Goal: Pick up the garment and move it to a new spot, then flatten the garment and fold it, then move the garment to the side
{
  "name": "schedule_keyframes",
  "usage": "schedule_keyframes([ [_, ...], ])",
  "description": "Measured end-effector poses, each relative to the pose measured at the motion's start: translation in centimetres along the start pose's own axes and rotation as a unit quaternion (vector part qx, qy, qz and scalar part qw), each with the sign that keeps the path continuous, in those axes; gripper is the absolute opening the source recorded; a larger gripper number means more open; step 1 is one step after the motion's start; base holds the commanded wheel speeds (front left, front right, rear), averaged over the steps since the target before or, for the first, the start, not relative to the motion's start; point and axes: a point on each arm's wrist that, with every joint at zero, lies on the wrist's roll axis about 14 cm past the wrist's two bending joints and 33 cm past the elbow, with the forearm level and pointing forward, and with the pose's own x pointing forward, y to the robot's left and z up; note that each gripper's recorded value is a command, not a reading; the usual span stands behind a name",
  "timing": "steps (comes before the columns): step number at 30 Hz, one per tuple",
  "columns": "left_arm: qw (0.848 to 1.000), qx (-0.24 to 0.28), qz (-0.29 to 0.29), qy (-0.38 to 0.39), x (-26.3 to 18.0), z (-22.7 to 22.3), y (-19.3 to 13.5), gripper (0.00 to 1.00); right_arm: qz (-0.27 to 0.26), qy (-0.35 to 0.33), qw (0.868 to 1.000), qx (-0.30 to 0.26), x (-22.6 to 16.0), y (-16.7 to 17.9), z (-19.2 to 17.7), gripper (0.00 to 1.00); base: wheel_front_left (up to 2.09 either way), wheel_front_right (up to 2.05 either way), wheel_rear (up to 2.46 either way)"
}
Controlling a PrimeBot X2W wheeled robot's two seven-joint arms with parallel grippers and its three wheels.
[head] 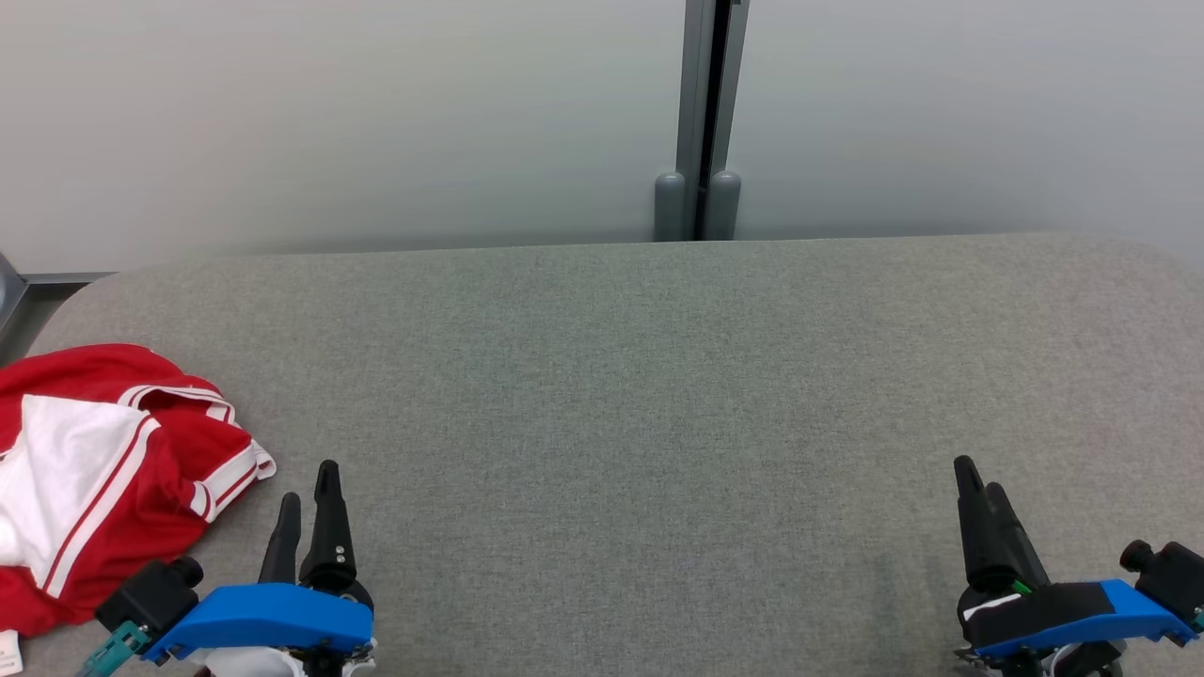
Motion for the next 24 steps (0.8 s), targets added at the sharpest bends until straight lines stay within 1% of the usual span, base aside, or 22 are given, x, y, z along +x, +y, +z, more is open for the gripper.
schedule_keyframes([
  [3, 1.0, 0.015, -0.002, 0.0, 0.0, -0.1, -0.1, 1.0, 0.0, 0.0, 1.0, -0.015, 0.0, 0.0, 0.0, 1.0, 0.0, 0.0, 0.0],
  [4, 0.999, 0.036, -0.005, -0.002, 0.0, -0.1, -0.3, 1.0, 0.002, 0.0, 0.999, -0.032, 0.0, 0.0, -0.1, 1.0, 0.0, 0.0, 0.0],
  [5, 0.999, 0.036, -0.005, -0.002, 0.0, -0.1, -0.3, 1.0, 0.002, 0.0, 0.999, -0.032, 0.0, 0.0, -0.1, 1.0, 0.0, 0.0, 0.0],
  [11, 0.996, 0.083, -0.012, -0.004, -0.1, -0.2, -0.6, 1.0, 0.006, -0.002, 0.998, -0.067, 0.0, 0.2, -0.3, 1.0, 0.0, 0.0, 0.0],
  [24, 0.985, 0.173, -0.029, -0.007, -0.3, -0.6, -1.2, 1.0, 0.019, -0.007, 0.99, -0.14, -0.2, 0.7, -0.3, 1.0, 0.0, 0.0, 0.0],
])
